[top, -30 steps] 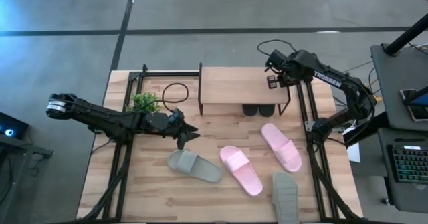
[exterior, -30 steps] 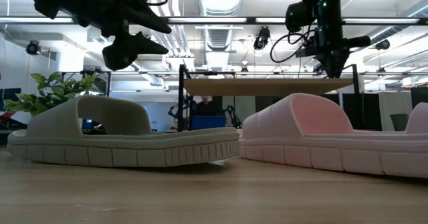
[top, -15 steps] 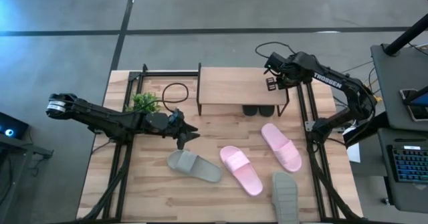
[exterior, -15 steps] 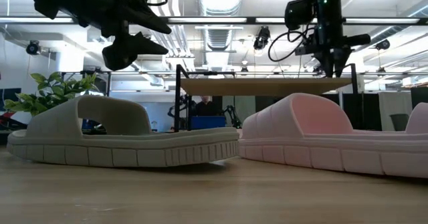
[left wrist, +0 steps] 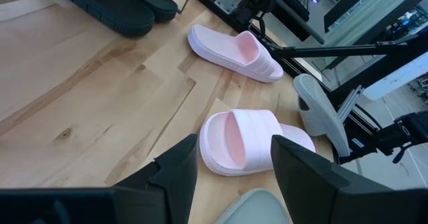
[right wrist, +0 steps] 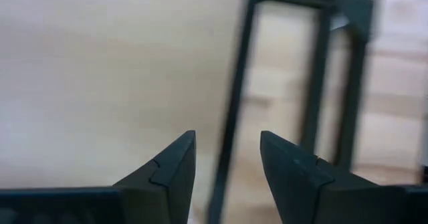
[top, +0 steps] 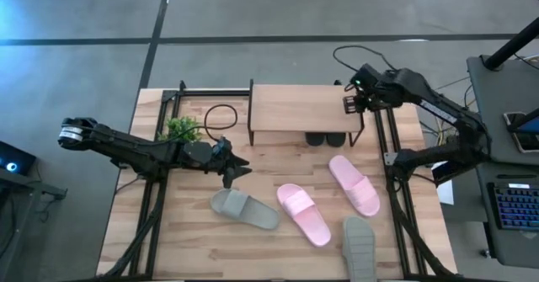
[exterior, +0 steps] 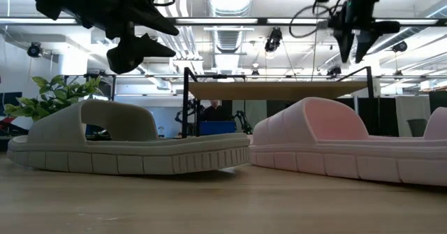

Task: Pick and place slides into the shelf
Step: Put the bottom gray slipper on the shelf

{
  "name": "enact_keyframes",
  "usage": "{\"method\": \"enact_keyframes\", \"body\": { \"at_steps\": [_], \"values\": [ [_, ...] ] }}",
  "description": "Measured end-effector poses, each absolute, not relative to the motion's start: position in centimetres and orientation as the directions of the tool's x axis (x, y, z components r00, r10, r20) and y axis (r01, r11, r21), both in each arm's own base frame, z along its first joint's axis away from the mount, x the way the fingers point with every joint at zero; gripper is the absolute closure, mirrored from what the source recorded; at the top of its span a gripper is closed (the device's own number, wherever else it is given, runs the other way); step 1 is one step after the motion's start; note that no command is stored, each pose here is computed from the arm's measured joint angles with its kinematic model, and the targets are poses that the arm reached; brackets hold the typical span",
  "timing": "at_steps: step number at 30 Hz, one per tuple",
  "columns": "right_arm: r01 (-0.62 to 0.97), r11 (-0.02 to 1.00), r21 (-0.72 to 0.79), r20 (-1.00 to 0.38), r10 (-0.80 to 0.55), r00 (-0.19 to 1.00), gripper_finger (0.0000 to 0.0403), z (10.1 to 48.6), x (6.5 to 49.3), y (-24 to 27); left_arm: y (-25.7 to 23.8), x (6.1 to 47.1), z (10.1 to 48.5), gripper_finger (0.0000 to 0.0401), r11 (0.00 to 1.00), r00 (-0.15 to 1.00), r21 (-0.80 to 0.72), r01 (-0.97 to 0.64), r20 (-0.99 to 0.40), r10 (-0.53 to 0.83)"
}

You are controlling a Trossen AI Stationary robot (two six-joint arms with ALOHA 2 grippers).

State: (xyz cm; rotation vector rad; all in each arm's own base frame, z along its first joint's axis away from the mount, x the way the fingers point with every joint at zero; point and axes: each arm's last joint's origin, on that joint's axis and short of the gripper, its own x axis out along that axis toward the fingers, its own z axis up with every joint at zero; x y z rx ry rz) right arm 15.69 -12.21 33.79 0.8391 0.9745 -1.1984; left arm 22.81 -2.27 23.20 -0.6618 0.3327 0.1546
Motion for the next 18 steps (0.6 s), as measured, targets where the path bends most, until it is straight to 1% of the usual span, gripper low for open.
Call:
{"method": "enact_keyframes", "body": {
  "at_steps": [3,8,12,18],
  "values": [
    [0.958,0.261,0.117,-0.932,-0.304,0.197,0.0241,34.6,15.7,-10.2,-2.3,22.8,23.2,0.0228,0.780,0.936,-0.576,-0.245,-0.350,0.035],
    [0.892,0.395,0.218,-0.920,-0.221,0.323,0.0248,35.4,16.2,-6.3,-2.3,22.8,23.2,0.0228,0.780,0.936,-0.576,-0.246,-0.351,0.036],
    [0.825,0.508,0.248,-0.917,-0.153,0.369,0.0254,35.6,16.8,-2.9,-2.3,22.8,23.2,0.0228,0.780,0.936,-0.576,-0.246,-0.351,0.036],
    [0.756,0.599,0.263,-0.927,-0.060,0.371,0.0260,35.0,17.9,1.9,-2.3,22.8,23.1,0.0228,0.780,0.935,-0.575,-0.247,-0.352,0.036]
  ]
}}
